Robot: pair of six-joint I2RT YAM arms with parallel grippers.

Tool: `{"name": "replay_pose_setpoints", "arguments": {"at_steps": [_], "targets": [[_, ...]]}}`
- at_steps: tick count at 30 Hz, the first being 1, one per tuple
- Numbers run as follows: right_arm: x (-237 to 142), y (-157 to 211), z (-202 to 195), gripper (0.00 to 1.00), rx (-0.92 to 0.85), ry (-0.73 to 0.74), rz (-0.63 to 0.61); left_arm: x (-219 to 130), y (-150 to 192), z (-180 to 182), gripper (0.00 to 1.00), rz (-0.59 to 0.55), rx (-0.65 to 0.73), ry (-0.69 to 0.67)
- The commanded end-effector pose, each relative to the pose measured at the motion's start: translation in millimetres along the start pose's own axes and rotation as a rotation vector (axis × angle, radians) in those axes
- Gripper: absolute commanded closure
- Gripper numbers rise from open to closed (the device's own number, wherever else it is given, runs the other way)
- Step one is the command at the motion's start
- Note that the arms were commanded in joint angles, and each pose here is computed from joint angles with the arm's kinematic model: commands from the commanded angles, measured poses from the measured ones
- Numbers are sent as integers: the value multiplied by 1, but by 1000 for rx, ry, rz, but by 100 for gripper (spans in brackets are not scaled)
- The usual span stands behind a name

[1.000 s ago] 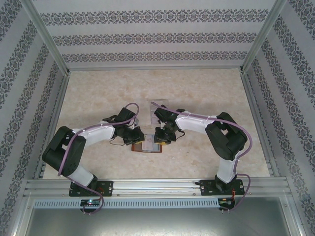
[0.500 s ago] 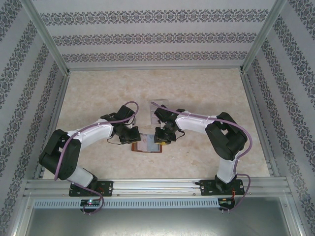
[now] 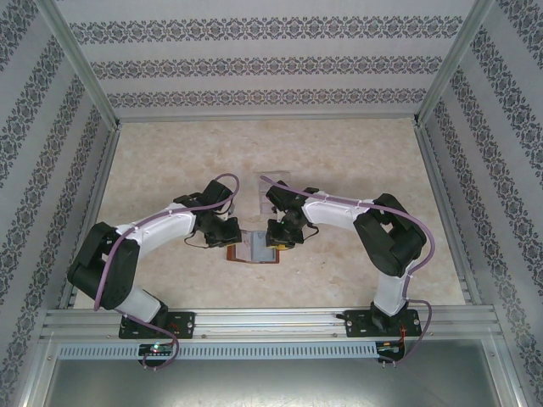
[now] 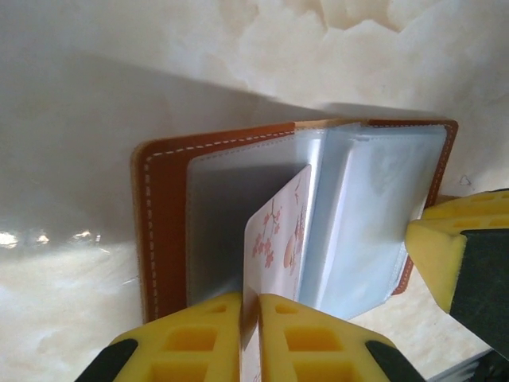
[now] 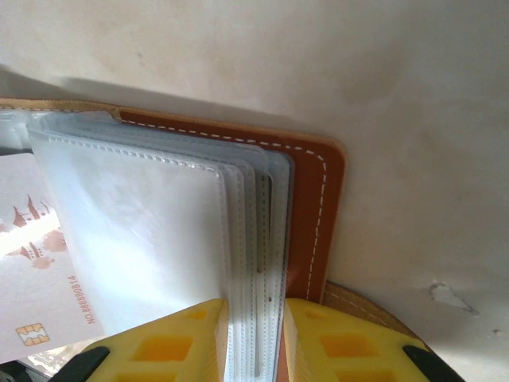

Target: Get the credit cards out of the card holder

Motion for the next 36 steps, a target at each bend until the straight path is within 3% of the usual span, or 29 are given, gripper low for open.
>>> {"name": "replay_pose_setpoints", "arguments": {"at_steps": [1, 8, 19, 36], "targets": [[4, -1, -5, 73, 3, 32, 9, 3, -8, -7, 86, -17, -4, 83], [4, -1, -5, 73, 1, 32, 9, 6, -10, -13, 79, -7, -5, 121], [4, -1, -5, 73, 5, 34, 6, 8, 9, -12, 77, 77, 4, 73], [-10, 1, -1, 73, -2, 11, -19, -6, 7, -15, 92, 57, 12, 26]]}}
Point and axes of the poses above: each hand's point on the last joint's axis, 136 mm out from that joint toward the fingers, its own x axis out along the fingers, its own z axis along the line the jaws close on, y = z × x, the point moved 7 cm from there along -x, back along the fingers, and after that the axes turned 14 degrees about x, right-handed, at the moved point
